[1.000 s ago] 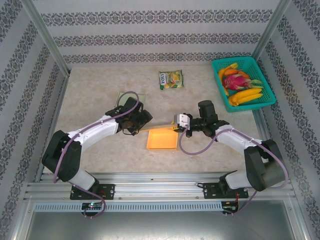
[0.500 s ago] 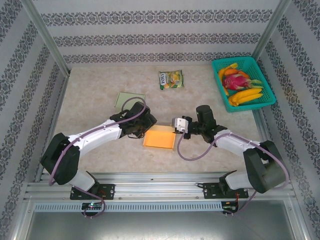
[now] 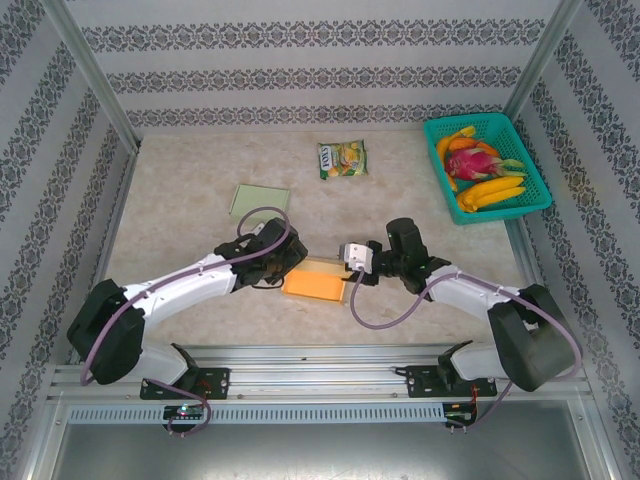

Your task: Fold the paper box

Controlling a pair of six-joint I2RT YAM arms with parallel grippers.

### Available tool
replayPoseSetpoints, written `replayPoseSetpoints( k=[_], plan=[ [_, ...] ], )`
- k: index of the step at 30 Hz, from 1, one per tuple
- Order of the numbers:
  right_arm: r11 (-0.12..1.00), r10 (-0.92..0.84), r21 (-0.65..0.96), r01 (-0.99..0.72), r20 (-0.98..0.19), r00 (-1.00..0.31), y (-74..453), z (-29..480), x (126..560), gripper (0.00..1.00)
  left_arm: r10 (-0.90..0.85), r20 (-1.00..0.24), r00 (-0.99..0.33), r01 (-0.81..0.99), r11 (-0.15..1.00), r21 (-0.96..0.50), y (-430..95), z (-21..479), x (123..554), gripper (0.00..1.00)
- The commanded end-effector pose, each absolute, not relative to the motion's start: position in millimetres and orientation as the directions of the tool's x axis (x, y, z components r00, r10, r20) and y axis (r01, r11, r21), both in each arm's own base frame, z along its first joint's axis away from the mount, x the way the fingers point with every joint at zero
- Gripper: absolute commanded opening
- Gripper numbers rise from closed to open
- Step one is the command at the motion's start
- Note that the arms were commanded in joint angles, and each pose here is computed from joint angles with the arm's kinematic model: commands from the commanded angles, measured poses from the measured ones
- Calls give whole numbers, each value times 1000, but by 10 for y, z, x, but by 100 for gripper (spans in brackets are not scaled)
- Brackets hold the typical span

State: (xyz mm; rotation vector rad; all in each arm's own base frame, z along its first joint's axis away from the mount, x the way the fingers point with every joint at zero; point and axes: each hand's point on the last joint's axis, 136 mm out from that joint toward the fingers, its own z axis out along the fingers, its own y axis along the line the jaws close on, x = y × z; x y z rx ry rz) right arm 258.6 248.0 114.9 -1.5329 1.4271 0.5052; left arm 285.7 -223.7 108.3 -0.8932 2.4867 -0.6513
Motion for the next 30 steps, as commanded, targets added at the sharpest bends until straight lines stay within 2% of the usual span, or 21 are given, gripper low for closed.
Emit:
replayPoseSetpoints(
  k=[1,4,7,12,18,23,30],
  plan=[
    [154,-545,-357,-921,-808,222,2481,1186,2524,45,-700,-245,-671,-502,672,-544,-2138,1047,2787,63],
    [182,-564,-357,-916,-801,200,2453,1160,2481,46,-706,-241,-666,-510,667,-544,-2137,989,2756,62],
    [214,-585,-372,-904,-790,186,2413,1139,2434,51,-706,-252,-662,-512,671,-536,-2151,961,2728,61],
    [309,-609,-396,-865,-781,140,2296,1176,2406,52,-694,-275,-666,-502,689,-523,-2210,931,2674,60],
    [426,-585,-402,-810,-806,92,2128,1267,2346,61,-691,-328,-644,-507,706,-494,-2159,911,2625,60],
    [474,-578,-395,-787,-814,60,2003,1208,2285,62,-699,-357,-620,-528,708,-470,-2065,879,2607,60],
    [627,-540,-343,-700,-838,-74,1778,1294,2350,61,-704,-378,-601,-538,707,-460,-2006,864,2608,61]
  ],
)
